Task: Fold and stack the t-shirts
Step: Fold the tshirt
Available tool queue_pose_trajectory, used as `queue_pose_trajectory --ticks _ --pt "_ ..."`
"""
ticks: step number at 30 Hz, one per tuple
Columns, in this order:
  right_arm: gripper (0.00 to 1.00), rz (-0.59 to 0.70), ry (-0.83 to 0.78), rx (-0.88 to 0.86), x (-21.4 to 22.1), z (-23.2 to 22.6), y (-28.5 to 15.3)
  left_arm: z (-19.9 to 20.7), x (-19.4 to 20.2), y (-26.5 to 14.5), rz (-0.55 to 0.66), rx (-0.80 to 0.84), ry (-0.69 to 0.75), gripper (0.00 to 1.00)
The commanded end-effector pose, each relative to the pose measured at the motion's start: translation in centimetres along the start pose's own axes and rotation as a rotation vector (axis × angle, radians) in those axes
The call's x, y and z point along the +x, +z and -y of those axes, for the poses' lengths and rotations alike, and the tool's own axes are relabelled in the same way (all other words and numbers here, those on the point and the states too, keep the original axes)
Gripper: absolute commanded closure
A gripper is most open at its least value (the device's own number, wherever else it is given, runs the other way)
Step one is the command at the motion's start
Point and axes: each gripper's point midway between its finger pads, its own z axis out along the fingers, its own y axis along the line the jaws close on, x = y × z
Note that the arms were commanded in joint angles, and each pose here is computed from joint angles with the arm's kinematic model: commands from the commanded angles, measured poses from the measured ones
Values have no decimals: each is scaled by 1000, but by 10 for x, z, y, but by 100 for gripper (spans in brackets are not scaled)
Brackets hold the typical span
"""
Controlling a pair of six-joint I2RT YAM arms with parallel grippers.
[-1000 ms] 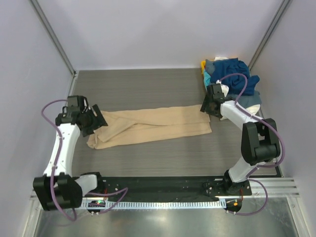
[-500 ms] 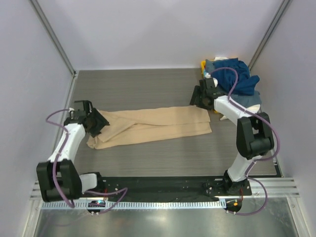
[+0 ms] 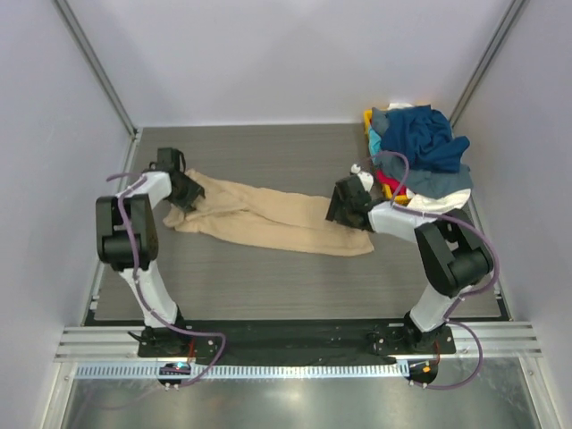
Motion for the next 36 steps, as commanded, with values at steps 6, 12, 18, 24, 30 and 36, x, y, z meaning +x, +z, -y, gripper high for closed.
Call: queue_pose_trajectory --ticks 6,12,18,24,30,36 --pt "34 -292 -80 -300 149 -123 -94 226 -23 78 9 312 175 47" --pt "25 -127 -127 -356 71 -158 -157 338 -28 -27 13 777 318 5" --pt "20 11 -235 -342 3 -180 -152 319 -50 -158 225 840 471 0" --pt "24 27 -305 -301 -61 -203 -64 216 -49 -203 254 547 415 0" --pt "25 12 -295 -283 -107 -209 22 119 29 -169 135 455 376 0" --pt "25 52 -320 -314 -123 -229 61 68 96 -148 24 412 462 2"
